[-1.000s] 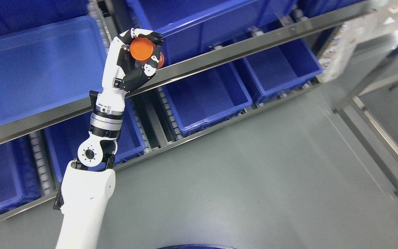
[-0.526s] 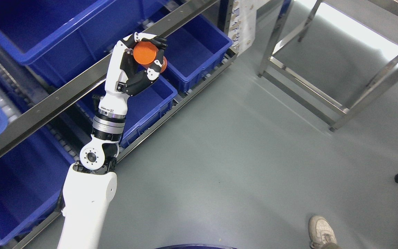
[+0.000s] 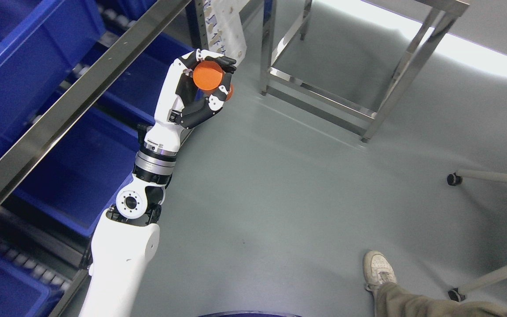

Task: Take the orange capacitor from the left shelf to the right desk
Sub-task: 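Hold the capacitor in the left hand while turning toward the steel table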

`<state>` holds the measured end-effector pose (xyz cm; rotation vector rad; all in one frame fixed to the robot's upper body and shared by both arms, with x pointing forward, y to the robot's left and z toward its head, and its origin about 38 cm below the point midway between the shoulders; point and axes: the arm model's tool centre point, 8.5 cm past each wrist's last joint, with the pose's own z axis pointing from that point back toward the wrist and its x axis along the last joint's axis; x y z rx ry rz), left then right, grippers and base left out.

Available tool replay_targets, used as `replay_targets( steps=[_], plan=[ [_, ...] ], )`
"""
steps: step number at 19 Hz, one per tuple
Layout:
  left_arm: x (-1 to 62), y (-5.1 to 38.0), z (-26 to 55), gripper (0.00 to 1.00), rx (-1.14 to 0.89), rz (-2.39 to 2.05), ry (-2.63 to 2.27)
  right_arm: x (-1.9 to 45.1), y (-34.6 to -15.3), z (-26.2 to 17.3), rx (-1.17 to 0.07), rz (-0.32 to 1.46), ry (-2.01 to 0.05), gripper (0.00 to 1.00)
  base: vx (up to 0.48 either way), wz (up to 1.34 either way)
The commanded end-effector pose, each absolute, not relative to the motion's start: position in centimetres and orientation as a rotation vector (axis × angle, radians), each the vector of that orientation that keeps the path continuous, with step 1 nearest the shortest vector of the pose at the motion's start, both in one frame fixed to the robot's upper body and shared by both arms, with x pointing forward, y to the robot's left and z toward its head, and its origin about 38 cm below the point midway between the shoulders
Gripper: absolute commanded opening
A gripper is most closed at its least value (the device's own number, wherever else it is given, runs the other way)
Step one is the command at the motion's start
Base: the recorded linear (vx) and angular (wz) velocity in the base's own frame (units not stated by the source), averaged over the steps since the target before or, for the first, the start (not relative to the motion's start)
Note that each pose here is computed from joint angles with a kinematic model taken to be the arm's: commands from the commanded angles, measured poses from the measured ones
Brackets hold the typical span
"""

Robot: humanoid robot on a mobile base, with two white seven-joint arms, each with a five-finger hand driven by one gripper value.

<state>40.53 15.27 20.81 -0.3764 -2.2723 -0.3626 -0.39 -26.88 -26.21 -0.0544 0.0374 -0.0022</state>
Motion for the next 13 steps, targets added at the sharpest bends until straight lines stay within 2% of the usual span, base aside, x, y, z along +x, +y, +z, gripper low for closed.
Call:
replay_targets(
  steps=[1,7,13],
  plan=[
    [39.60,12.19,20.07,0.03,-0.466,-0.457,-2.237,-0.10,-28.03,-26.17,-0.073,-0.012,0.016,1.00,0.149,-0.52],
    [39.58,12.17,20.33,0.03,-0.467,-0.458,-2.248,-0.10,-28.03,-26.17,-0.073,-0.012,0.016,1.00,0.214,-0.46],
    [39.65,12.16,20.61,0.04,-0.467,-0.460,-2.260,-0.10,-28.03,-26.17,-0.073,-0.012,0.016,1.00,0.317,-0.30]
  ],
)
